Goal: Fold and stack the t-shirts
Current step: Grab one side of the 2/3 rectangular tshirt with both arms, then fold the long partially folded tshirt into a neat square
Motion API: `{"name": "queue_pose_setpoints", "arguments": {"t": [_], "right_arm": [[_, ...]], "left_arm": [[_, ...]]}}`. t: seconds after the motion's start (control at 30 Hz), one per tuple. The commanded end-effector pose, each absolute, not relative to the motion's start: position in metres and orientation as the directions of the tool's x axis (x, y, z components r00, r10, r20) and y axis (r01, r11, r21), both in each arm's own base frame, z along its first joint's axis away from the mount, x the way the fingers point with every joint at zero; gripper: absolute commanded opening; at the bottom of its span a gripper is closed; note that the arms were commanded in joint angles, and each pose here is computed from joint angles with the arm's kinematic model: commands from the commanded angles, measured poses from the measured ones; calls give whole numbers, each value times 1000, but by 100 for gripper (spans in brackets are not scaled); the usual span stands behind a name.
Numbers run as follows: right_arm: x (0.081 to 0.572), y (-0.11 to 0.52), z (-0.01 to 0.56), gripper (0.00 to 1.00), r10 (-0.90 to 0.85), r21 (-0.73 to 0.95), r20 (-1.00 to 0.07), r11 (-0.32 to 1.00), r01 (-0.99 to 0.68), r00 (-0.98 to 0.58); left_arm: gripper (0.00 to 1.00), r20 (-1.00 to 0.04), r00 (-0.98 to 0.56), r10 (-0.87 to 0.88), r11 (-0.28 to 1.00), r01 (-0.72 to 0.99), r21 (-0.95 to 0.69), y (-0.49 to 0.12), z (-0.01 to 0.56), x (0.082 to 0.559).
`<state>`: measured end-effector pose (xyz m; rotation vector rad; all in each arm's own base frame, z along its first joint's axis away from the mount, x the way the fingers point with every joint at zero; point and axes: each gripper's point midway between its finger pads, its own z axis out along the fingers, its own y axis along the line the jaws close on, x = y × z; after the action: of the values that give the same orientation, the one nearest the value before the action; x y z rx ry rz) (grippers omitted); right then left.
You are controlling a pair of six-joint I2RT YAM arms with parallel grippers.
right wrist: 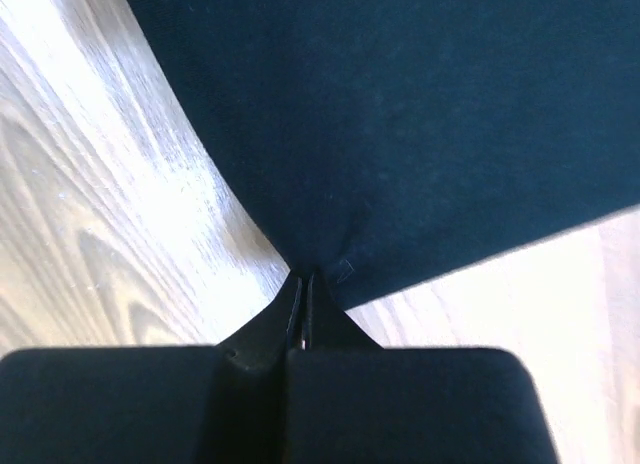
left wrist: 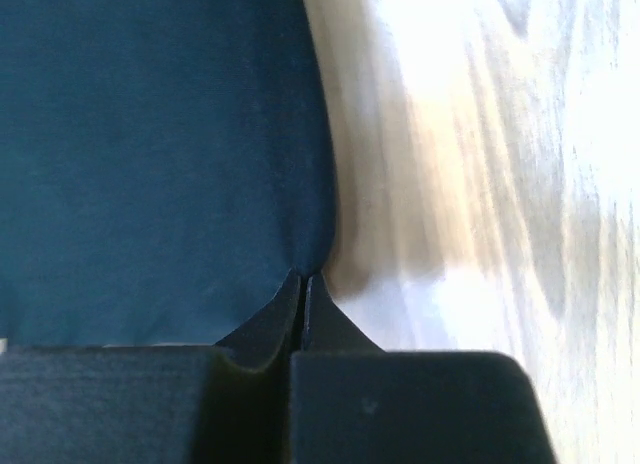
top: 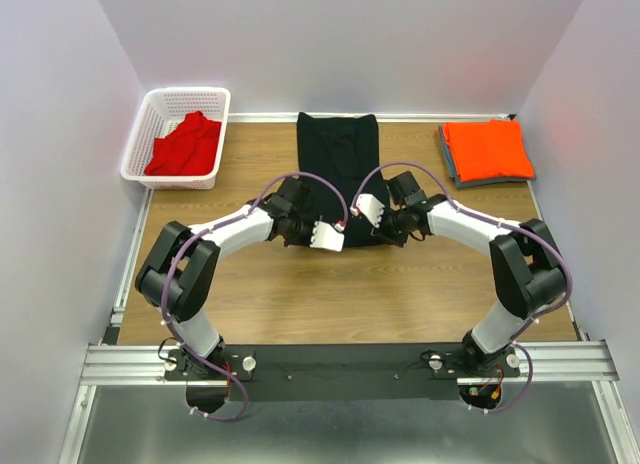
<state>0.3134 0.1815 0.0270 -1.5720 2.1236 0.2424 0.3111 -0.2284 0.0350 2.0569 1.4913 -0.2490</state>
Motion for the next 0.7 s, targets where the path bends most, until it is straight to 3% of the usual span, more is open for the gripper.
{"name": "queue_pose_setpoints", "arguments": {"t": [0.0,0.13,0.33,0.57,0.67], "right_arm": [[323,183,73,0,-835,-192,-508,349,-917,-211],[319,184,103,1,-837,-189,-512,327,-926,-192],[293,185,130,1,-816,-111,-536,320,-941,-215],[189,180,158,1,-784,137,-565,219,-966,-257],[156,176,183,1,-764,164,-600,173,-971,-238]], "left_arm": [[0,-504,372,779,-206,912,355,-232,80,314],[0,-532,377,758,-198,910,364,-236,113,314],[0,-569,396,721,-246,914,324,-231,140,278],[0,-629,373,683,-347,922,171,-221,152,190],[0,-677,367,638,-361,919,159,-222,177,162]]}}
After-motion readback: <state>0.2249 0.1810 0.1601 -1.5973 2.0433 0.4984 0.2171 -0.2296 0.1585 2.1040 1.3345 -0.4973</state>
